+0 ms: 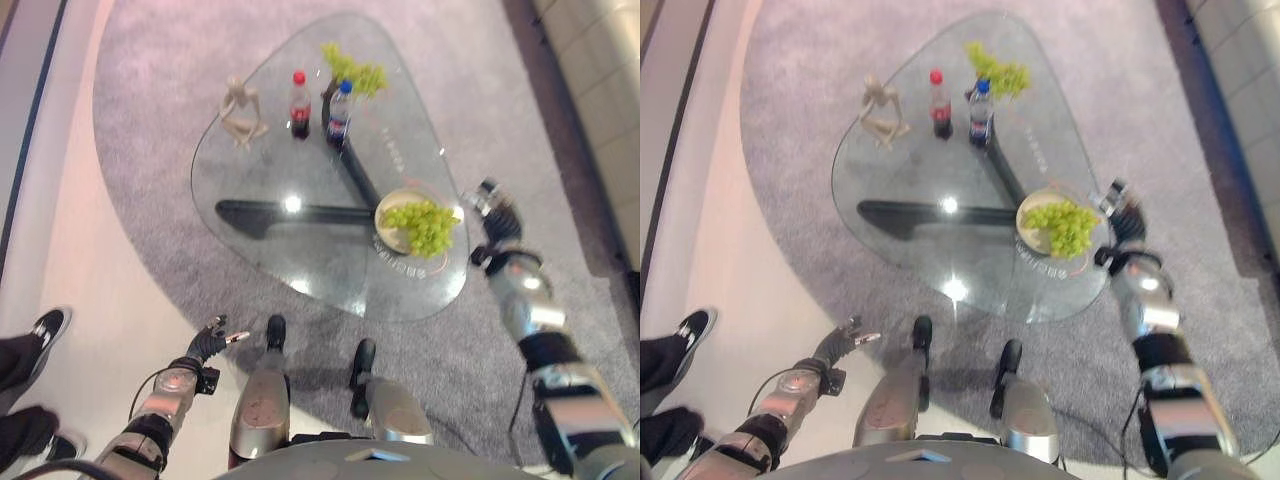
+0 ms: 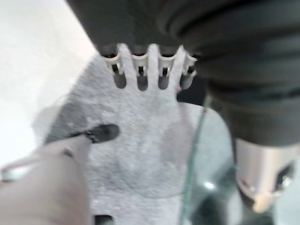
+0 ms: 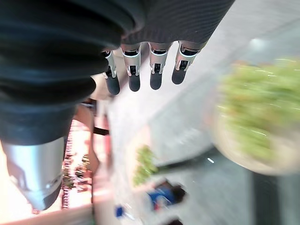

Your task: Pick up fruits into the plate

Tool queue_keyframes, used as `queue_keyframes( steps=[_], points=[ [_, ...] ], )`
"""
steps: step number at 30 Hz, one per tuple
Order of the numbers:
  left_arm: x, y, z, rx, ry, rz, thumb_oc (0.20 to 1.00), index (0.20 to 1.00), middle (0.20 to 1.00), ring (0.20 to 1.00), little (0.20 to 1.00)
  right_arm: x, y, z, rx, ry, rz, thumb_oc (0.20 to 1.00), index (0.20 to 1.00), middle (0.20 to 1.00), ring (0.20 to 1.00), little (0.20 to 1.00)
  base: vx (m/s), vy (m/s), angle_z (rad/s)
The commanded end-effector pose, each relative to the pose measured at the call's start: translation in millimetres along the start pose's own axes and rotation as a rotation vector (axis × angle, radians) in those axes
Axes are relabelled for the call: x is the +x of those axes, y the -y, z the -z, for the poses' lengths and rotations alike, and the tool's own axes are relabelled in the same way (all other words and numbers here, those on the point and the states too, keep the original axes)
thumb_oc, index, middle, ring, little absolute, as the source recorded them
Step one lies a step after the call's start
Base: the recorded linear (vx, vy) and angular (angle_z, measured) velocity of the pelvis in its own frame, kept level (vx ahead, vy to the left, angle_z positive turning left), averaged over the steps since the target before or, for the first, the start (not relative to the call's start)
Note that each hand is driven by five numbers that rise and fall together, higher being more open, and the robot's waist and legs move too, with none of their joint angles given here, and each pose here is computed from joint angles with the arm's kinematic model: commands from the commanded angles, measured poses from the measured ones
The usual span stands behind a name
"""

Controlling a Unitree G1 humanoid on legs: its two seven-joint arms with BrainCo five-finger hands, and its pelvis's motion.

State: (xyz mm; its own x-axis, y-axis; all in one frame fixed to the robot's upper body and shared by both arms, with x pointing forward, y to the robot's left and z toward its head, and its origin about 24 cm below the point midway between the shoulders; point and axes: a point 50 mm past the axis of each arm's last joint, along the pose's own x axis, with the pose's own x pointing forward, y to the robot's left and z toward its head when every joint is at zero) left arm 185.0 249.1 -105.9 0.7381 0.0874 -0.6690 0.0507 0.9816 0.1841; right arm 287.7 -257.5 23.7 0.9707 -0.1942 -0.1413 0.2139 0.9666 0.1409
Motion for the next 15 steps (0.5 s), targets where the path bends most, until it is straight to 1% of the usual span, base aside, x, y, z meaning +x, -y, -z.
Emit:
queue_keyframes(
  steps=[1, 2, 3, 7, 10, 13, 15],
  points=[
    [-11, 8, 39, -0.094, -0.128, -0.013, 1.0, 1.0, 1.0, 1.0, 1.0, -18, 9, 16, 0.026, 0.012, -0.017, 1.0, 1.0, 1.0, 1.0, 1.0, 0.13, 0.011, -0.22],
    [-12, 8, 41, -0.1, -0.134, -0.015, 1.0, 1.0, 1.0, 1.0, 1.0, -20, 10, 20, 0.03, -0.003, -0.014, 1.0, 1.0, 1.0, 1.0, 1.0, 0.14, 0.009, -0.18],
    [-17, 9, 52, -0.131, -0.172, -0.023, 1.0, 1.0, 1.0, 1.0, 1.0, -36, 12, 51, 0.069, -0.102, 0.006, 1.0, 1.0, 1.0, 1.0, 1.0, 0.09, -0.002, -0.09],
    [-25, 14, 72, -0.168, -0.242, -0.022, 1.0, 1.0, 1.0, 1.0, 1.0, -68, 12, 105, 0.115, -0.295, 0.033, 1.0, 1.0, 1.0, 1.0, 1.0, 0.07, -0.002, -0.16],
    [-32, 19, 87, -0.187, -0.302, -0.012, 1.0, 1.0, 1.0, 1.0, 1.0, -97, 23, 141, 0.15, -0.432, 0.077, 1.0, 1.0, 1.0, 1.0, 1.0, 0.04, 0.01, -0.1],
    [-39, 26, 101, -0.2, -0.362, -0.007, 1.0, 1.0, 1.0, 1.0, 1.0, -126, 30, 170, 0.14, -0.554, 0.114, 1.0, 1.0, 1.0, 1.0, 1.0, 0.02, 0.015, -0.11],
    [-42, 30, 108, -0.205, -0.405, -0.006, 1.0, 1.0, 1.0, 1.0, 1.0, -143, 33, 184, 0.098, -0.639, 0.128, 1.0, 1.0, 1.0, 1.0, 1.0, -0.02, 0.018, -0.14]
  ],
)
